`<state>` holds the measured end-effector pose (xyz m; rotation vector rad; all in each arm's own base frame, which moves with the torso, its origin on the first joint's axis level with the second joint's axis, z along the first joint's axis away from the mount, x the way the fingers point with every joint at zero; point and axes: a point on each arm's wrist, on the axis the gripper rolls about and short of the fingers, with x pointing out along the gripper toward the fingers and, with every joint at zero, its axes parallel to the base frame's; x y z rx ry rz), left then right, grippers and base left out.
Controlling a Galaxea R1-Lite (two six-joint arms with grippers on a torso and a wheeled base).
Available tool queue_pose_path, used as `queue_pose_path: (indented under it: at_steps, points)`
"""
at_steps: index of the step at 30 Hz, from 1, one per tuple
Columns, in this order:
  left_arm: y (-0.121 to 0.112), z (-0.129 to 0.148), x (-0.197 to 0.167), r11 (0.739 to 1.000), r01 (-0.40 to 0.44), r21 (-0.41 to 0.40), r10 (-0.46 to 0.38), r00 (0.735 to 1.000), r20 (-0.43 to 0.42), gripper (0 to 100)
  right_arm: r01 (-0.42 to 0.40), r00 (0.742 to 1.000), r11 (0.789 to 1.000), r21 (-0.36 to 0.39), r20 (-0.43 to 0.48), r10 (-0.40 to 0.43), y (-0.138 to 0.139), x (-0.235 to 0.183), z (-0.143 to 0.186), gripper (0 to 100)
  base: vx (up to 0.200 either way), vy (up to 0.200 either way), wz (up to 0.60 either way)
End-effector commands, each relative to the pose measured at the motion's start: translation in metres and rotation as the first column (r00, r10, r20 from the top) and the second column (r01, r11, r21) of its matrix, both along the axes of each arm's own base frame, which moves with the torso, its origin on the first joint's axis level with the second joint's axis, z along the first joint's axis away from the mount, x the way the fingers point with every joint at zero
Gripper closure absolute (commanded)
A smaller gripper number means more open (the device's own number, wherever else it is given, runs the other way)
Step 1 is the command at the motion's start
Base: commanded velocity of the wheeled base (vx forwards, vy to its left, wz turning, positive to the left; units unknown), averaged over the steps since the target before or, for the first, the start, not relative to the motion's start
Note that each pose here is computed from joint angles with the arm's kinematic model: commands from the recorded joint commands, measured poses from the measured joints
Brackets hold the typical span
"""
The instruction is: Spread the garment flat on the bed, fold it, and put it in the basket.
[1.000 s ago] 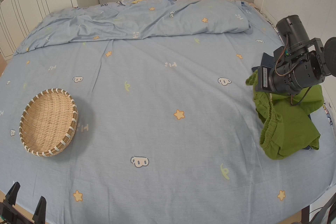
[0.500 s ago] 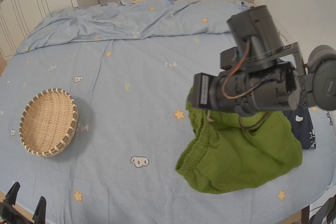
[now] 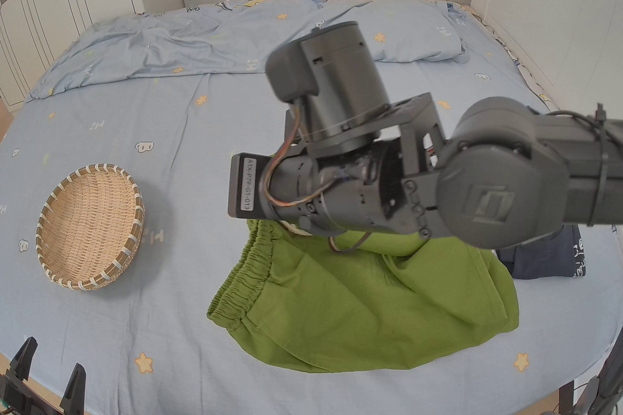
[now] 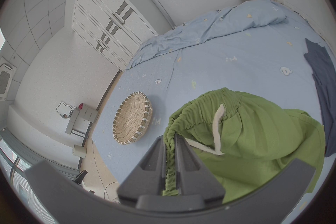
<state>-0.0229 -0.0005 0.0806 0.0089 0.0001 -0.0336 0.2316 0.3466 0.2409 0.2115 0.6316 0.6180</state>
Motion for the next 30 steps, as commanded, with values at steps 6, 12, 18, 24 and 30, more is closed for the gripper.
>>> queue_pose_path:
  at_steps: [6, 12, 18, 24, 30]
  points:
    - [0.000, -0.005, 0.000, 1.000, 0.000, 0.000, 0.000, 1.000, 0.000, 0, -0.005, 1.000, 0.999, -0.051, -0.023, 0.004, 0.019, 0.013, -0.028, 0, 0.000, 0.000, 0.00]
    - [0.000, -0.005, 0.000, 1.000, 0.000, 0.003, 0.000, 1.000, -0.001, 0, -0.036, 0.998, 0.990, -0.135, -0.046, 0.030, 0.021, 0.010, -0.042, 0, 0.000, 0.000, 0.00]
    - [0.000, -0.004, 0.000, 1.000, -0.001, 0.005, 0.001, 1.000, 0.002, 0, 0.004, 0.996, 0.986, -0.167, -0.083, -0.018, -0.006, 0.014, -0.044, 0, 0.000, 0.000, 0.00]
    - [0.000, 0.091, -0.020, 0.998, 0.050, -0.040, -0.041, 0.981, 0.189, 0, -0.009, 0.991, 0.996, -0.091, -0.135, -0.003, -0.103, -0.016, -0.004, 0, 0.000, 0.000, 0.00]
    - [-0.007, 0.099, 0.039, 0.947, 0.282, -0.153, -0.306, 0.937, -0.171, 0, 0.055, 0.985, 0.998, -0.008, -0.161, -0.056, -0.193, -0.046, 0.010, 0, 0.000, 0.000, 0.00]
